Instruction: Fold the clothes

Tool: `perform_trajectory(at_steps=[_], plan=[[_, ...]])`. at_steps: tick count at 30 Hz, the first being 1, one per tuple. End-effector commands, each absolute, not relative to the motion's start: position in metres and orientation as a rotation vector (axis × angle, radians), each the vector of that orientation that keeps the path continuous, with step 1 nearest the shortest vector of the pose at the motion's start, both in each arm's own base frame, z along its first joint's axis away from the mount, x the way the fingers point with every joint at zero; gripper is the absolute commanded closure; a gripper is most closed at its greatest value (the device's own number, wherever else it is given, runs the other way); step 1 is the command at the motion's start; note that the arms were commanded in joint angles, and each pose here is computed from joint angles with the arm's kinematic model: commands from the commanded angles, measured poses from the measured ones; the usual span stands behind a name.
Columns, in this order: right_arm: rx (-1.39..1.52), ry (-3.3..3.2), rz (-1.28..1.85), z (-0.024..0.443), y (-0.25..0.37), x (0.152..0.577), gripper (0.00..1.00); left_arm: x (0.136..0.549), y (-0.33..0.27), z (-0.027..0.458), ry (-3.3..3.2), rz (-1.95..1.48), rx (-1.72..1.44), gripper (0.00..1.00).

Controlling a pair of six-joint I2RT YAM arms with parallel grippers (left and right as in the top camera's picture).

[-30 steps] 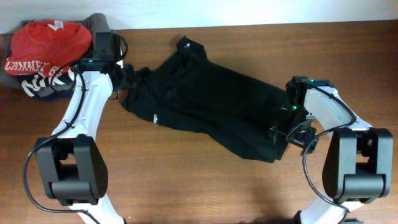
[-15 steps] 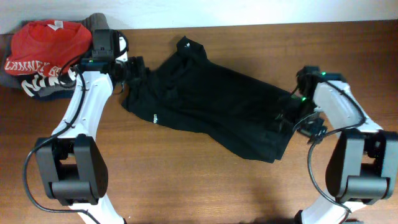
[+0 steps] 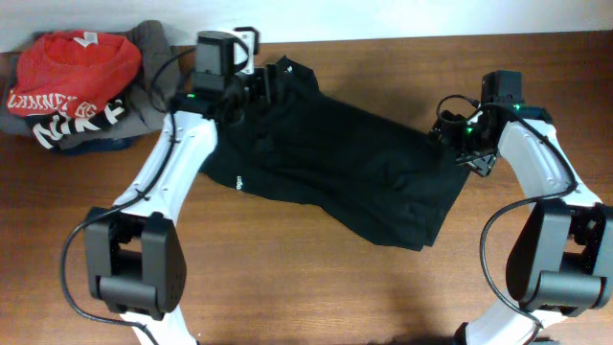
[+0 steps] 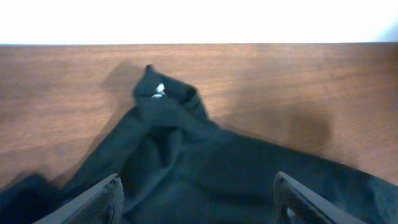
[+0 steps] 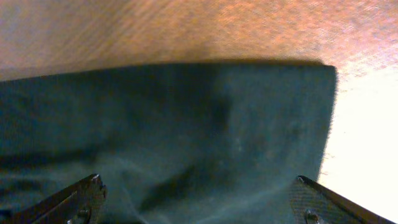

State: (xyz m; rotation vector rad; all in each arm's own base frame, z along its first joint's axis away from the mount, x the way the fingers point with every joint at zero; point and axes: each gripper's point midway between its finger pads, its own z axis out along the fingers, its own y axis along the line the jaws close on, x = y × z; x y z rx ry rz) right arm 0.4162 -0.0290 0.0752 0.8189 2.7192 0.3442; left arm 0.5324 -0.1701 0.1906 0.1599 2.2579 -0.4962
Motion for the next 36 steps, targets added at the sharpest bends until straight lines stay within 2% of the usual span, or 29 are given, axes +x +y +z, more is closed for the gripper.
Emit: perform_trajectory(at_steps=[1,6,14,20,25,36], plan=[[0.781,2.703,0.400,0.083,-0.021,0.423,0.01,0.557,-0.170,0.215,2.197,-0.453,0.137,0.20],[0.766,2.707,0.393,0.081,-0.017,0.424,0.01,0.596,-0.179,0.205,2.229,-0.429,0.173,0.13],[0.721,2.806,0.389,0.050,0.000,0.420,0.01,0.627,-0.187,0.151,2.352,-0.441,0.183,0.13],[0.703,2.911,0.355,0.008,0.015,0.414,0.01,0.629,-0.188,0.099,2.434,-0.434,0.178,0.13],[0.760,2.929,0.283,-0.010,0.015,0.412,0.01,0.631,-0.196,0.073,2.449,-0.479,0.196,0.13],[0.774,2.844,0.093,-0.010,0.005,0.426,0.01,0.647,-0.205,0.062,2.381,-0.488,0.210,0.16]])
